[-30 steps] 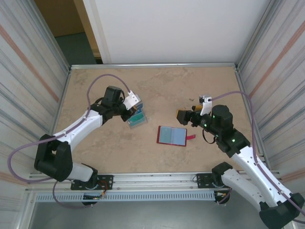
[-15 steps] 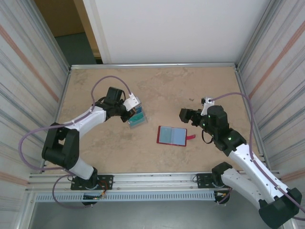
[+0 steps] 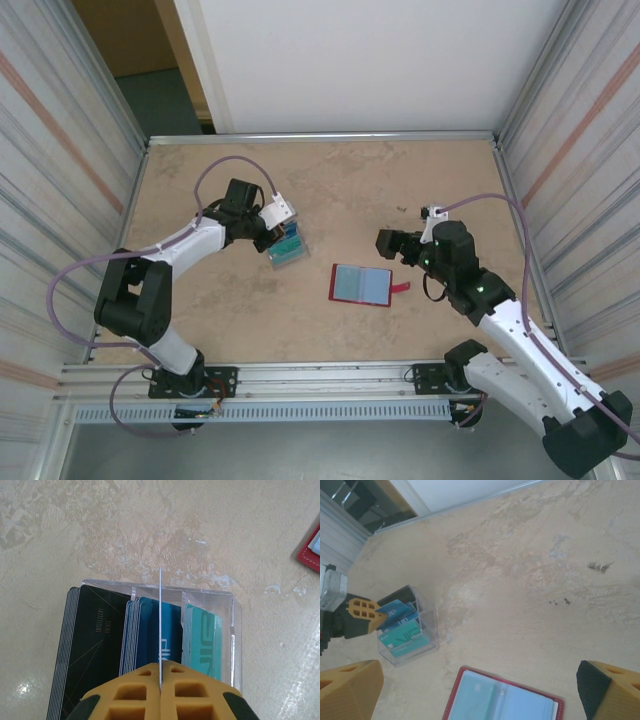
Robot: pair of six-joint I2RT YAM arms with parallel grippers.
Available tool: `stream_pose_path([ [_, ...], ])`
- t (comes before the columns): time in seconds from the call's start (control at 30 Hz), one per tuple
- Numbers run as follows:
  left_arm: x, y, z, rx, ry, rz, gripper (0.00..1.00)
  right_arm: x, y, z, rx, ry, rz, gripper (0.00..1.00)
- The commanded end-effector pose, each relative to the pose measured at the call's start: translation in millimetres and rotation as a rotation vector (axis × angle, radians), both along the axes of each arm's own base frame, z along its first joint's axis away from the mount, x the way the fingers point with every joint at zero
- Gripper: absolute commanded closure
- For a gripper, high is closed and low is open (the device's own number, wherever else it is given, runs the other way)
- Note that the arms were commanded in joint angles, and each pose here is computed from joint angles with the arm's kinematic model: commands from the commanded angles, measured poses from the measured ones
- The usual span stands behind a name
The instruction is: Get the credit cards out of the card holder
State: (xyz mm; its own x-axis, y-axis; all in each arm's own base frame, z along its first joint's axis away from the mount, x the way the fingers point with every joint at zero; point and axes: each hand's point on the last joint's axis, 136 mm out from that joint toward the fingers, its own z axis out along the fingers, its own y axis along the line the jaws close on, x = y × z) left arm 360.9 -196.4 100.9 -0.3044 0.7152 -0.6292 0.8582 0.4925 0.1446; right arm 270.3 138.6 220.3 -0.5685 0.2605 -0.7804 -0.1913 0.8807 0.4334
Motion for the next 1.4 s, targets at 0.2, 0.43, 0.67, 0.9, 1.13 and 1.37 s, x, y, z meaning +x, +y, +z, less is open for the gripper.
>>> stream_pose_path([
  [0.2, 7, 4, -11, 0.036, 0.015, -0.004, 1.00, -1, 3, -1, 0.005, 0.012, 0.017, 0.01],
  [0.43, 10, 9, -11, 0.057, 0.026, 0.031, 0.86, -1, -1, -3, -0.006, 0.020, 0.003, 0.01],
  [0.67, 7, 5, 8, 0.011, 0.024, 0.054, 0.71, -1, -1, -21, -0.026, 0.120, -0.032, 0.00],
  [0.9, -8, 3, 42, -0.041, -0.039, 0.097, 0.63, -7, 20, -50, -0.155, 0.243, -0.039, 0.14],
  [1.13, -26, 10, 87, -0.192, -0.141, 0.222, 0.46, -18, 58, -80, -0.321, 0.354, 0.005, 0.20],
  [1.37, -31, 44, 118, -0.317, -0.283, 0.452, 0.36, -24, 93, -112, -0.464, 0.447, 0.063, 0.28],
])
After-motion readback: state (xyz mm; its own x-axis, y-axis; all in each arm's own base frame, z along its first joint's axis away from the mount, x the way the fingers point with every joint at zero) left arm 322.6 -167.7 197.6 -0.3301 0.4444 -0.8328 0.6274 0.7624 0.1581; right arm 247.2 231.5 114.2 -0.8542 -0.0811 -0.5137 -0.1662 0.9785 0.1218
